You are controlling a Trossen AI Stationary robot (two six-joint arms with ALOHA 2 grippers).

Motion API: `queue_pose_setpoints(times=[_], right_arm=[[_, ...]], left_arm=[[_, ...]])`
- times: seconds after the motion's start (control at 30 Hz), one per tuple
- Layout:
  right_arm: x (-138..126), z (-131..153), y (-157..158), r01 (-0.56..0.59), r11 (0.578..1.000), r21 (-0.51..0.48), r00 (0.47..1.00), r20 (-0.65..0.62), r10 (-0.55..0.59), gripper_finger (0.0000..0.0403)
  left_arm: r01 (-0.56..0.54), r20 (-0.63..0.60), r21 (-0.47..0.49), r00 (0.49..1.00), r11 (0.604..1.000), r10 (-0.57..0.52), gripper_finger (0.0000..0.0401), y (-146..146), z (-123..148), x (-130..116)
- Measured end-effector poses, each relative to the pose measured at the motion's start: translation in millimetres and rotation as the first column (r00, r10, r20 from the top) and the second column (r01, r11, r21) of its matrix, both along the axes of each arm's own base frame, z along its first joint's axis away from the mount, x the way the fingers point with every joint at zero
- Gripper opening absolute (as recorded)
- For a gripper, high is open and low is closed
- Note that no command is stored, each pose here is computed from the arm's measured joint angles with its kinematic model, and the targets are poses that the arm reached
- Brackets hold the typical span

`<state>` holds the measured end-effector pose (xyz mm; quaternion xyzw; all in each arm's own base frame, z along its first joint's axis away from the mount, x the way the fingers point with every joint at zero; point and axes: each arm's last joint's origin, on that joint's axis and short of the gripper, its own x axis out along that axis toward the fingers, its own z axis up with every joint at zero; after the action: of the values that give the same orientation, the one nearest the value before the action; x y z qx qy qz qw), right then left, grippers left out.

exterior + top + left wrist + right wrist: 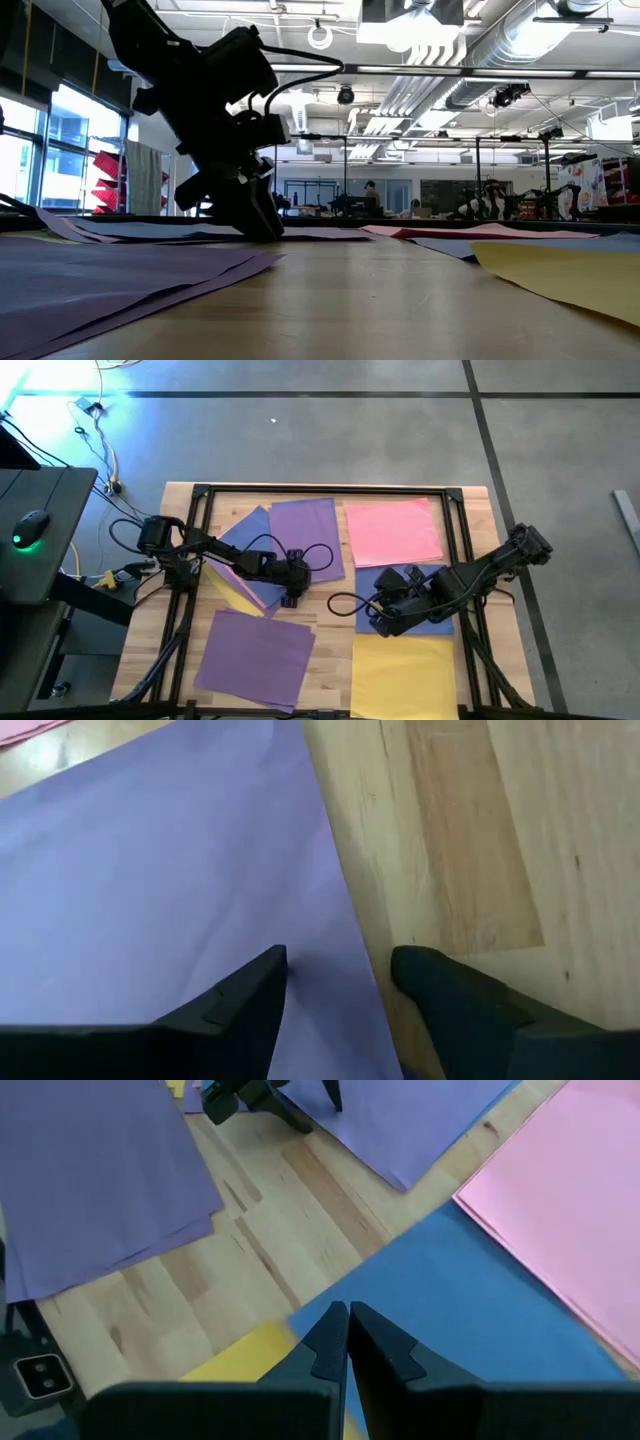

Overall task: Organize paper
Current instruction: Stack the purple paper on the bottom left of the table

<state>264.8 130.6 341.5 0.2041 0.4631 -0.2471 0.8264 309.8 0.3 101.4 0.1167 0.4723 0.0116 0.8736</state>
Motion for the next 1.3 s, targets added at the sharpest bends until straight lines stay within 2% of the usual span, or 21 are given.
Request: queue_pose_setpoints(times=[0.07,0.23,0.27,0.47,0.6,0.73,0.8,0.9,0.97,1.13,1.3], right_arm=[[0,0,0,0.0,1.0,0.002,1.0,0.002,0.0,0.0],[0,0,0,0.002,1.0,-0.007,1.0,0.006,-0.002,0.0],[0,0,0,0.003,1.0,-0.011,1.0,0.008,-0.003,0.0],[1,1,-1,0.006,0.999,-0.037,1.0,0.018,-0.005,0.0],[0,1,-1,0.007,0.999,-0.05,1.0,0.025,-0.006,0.0],[0,1,0,0.017,0.996,-0.089,0.999,0.046,-0.013,0.0],[0,1,0,0.02,0.995,-0.095,0.999,0.049,-0.015,0.0],[0,2,-1,0.026,0.993,-0.116,0.998,0.059,-0.019,0.0],[0,2,-1,0.022,0.991,-0.136,0.998,0.063,-0.013,0.0],[0,2,-2,0.023,0.989,-0.146,0.998,0.067,-0.013,0.0],[0,2,-1,0.023,0.99,-0.142,0.998,0.066,-0.014,0.0]], left_arm=[[-0.009,-0.011,-0.012,1.0,1.0,0.009,0.015,-1,-1,-1],[-0.011,-0.045,-0.039,0.999,0.999,0.009,0.0026,-2,2,0],[-0.012,-0.053,-0.044,0.999,0.999,0.009,0.0014,-2,5,1],[-0.042,-0.088,0.016,0.995,0.999,0.043,0.0001,-2,34,15],[-0.086,-0.064,0.051,0.994,0.995,0.09,0.0,-1,68,24],[-0.121,-0.025,0.032,0.992,0.992,0.122,0.0,-1,89,24],[-0.139,-0.044,0.014,0.989,0.99,0.139,0.0001,0,92,20],[-0.099,-0.161,0.006,0.982,0.995,0.099,0.0018,3,81,13],[-0.075,-0.189,-0.004,0.979,0.997,0.073,0.0045,4,73,10],[-0.001,-0.18,0.025,0.984,1.0,0.006,0.015,4,52,2],[0.003,-0.108,0.029,0.994,1.0,0.0,0.0249,4,38,0]])
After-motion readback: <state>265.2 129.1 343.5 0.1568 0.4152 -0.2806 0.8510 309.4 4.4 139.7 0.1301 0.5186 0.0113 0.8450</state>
